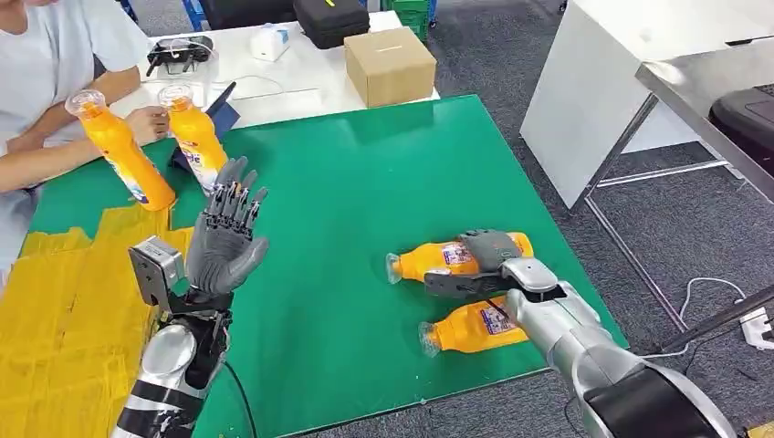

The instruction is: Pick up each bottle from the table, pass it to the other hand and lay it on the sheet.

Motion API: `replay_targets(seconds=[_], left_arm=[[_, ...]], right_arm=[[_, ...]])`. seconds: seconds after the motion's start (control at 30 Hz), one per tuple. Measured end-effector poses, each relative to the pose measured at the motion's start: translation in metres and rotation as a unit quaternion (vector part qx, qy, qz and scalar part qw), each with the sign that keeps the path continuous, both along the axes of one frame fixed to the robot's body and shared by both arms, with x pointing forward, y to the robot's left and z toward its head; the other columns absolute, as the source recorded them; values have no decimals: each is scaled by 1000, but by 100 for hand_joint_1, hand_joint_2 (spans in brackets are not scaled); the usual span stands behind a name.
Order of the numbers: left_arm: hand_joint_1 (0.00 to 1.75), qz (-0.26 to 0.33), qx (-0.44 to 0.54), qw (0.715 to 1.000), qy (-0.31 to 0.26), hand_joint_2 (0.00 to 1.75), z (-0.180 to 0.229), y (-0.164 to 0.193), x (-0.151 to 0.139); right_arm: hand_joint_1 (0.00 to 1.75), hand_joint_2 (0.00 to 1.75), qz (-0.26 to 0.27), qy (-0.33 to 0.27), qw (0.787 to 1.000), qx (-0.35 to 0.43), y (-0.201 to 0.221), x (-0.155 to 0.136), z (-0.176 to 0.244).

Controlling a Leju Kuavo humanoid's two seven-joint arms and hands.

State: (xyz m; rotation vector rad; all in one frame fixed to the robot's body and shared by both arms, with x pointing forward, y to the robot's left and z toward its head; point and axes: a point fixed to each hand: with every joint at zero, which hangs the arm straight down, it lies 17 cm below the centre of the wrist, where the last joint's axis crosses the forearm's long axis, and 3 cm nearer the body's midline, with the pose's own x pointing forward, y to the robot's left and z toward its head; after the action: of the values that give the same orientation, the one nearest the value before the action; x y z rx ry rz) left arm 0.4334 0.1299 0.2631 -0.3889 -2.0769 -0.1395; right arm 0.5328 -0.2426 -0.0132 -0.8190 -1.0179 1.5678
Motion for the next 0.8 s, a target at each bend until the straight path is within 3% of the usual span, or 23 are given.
replay_targets(seconds=[0.2,0.33,0.5,0.6,0.8], left_arm=[[0,4,1,1000,9,175,-5,3,-7],[0,-23,-5,999,25,175,-9,-2,-17],[0,-35,-10,999,26,175,-8,-4,-24],[0,-33,12,999,17,175,-8,-9,-26],[0,-48,46,998,9,175,-10,-29,-33]], right_arm=[[175,175,-15,-83,996,4,9,8,22],[175,175,-17,-224,973,43,30,9,74],[175,175,-22,-275,956,97,47,1,108],[175,175,-20,-333,929,160,55,-10,144],[175,175,-45,-410,853,321,54,-46,216]])
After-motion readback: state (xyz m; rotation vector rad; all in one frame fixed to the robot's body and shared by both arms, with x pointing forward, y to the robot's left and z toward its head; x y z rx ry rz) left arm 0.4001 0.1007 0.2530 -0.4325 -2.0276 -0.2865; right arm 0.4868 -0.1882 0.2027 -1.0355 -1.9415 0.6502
